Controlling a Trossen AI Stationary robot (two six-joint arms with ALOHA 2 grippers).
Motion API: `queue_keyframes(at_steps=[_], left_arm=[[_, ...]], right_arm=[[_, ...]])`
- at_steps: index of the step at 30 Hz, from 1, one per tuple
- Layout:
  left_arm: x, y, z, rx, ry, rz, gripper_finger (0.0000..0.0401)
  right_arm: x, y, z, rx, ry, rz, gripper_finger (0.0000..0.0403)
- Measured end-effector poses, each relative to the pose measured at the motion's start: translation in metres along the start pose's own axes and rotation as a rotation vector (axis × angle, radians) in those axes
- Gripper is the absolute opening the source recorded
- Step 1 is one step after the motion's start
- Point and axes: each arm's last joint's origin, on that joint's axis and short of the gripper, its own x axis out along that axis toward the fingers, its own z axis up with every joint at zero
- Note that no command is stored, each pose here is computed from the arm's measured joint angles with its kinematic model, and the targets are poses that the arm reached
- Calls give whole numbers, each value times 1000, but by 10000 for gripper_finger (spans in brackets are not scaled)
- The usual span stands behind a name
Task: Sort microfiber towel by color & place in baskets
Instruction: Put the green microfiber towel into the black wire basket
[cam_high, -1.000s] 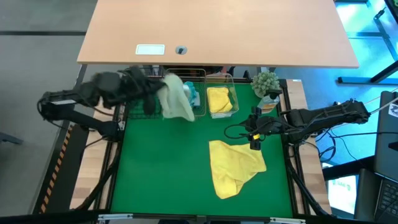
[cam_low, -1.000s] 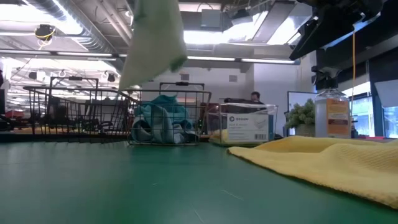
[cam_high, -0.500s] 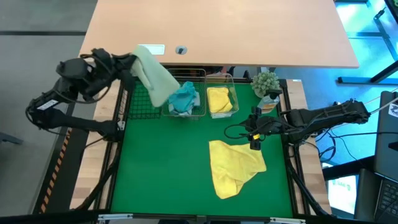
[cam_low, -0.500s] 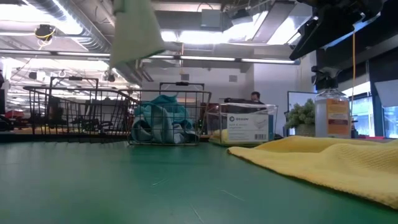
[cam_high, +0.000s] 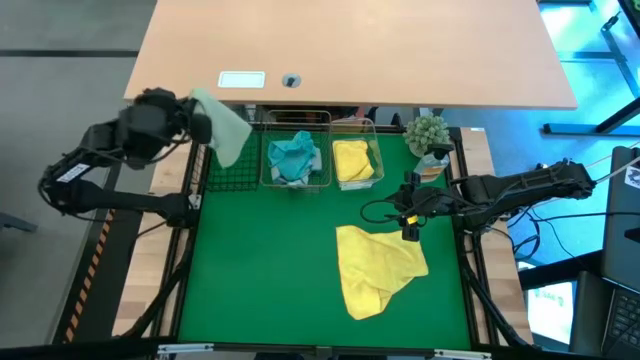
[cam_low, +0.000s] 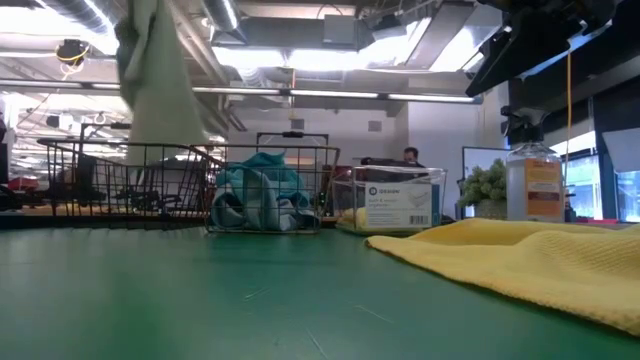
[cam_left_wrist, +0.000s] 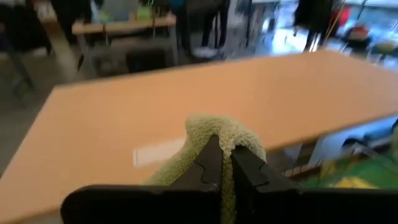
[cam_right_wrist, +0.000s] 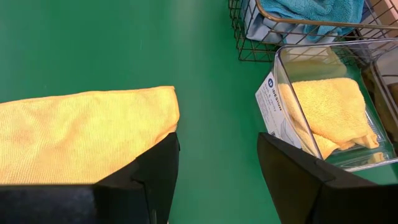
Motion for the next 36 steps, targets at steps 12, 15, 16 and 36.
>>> queue_keyframes(at_steps=[12, 15, 16, 36], left_arm=[[37, -28, -85, 76, 262, 18, 0], [45, -33, -109, 102, 324, 31, 0], [47, -34, -116, 108, 343, 37, 0], [71, -37, -203, 167, 438, 86, 12]], right_arm=[[0, 0, 0, 0, 0, 0, 216], [0, 0, 0, 0, 0, 0, 216], [0, 0, 0, 0, 0, 0, 216], [0, 0, 0, 0, 0, 0, 216]])
